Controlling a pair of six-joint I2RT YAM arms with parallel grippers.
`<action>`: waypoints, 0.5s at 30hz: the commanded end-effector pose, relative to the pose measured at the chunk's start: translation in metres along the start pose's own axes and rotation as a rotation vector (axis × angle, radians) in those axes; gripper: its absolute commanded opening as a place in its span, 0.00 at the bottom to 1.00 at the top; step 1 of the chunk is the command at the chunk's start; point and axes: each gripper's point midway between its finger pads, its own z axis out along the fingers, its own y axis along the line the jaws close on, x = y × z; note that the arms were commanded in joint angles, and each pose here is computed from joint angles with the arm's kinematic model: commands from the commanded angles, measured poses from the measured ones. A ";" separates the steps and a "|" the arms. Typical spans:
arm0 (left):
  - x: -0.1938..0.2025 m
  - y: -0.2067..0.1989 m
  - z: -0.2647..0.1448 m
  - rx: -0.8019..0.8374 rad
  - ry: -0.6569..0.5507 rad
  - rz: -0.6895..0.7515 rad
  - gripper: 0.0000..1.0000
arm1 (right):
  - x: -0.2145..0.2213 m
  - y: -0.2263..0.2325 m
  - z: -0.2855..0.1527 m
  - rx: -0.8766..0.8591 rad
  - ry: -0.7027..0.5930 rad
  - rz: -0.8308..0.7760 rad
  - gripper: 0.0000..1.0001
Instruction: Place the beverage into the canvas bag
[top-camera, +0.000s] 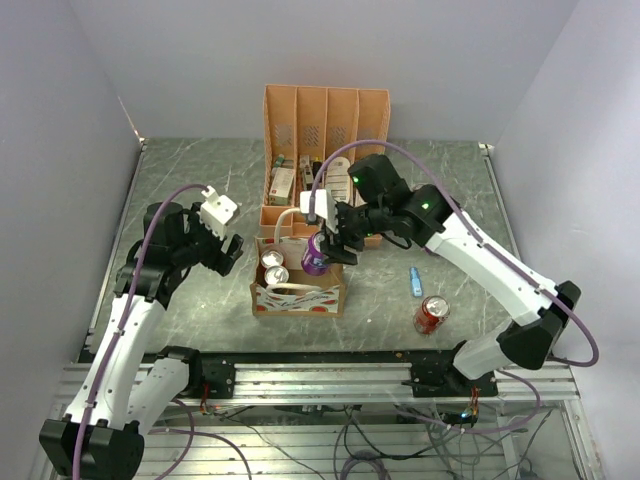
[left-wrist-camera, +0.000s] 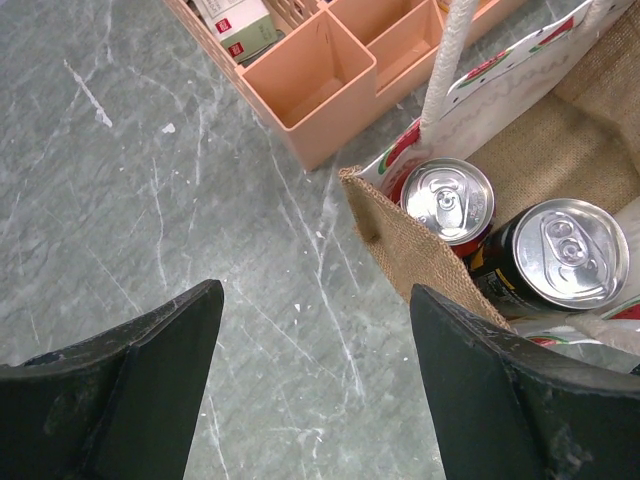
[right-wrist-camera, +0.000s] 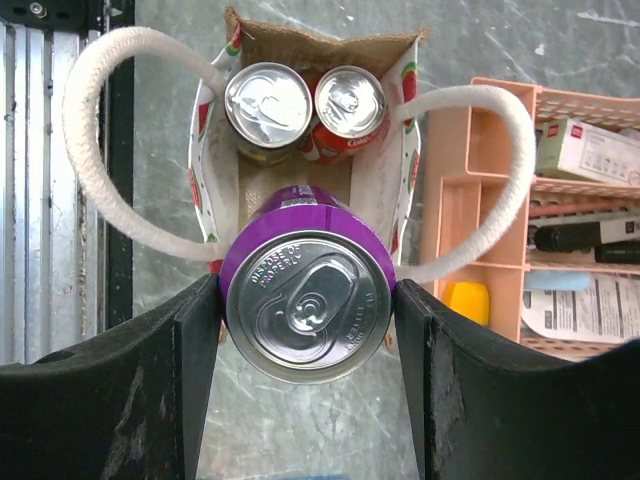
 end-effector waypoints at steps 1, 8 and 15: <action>-0.003 0.005 -0.001 -0.020 -0.003 -0.002 0.86 | -0.030 -0.009 0.006 0.026 -0.093 -0.082 0.00; -0.006 0.007 0.000 -0.020 -0.008 -0.006 0.86 | -0.001 -0.004 0.044 -0.036 -0.046 -0.037 0.00; -0.004 0.007 0.001 -0.024 -0.010 -0.005 0.86 | 0.016 0.001 0.067 -0.090 -0.017 0.001 0.00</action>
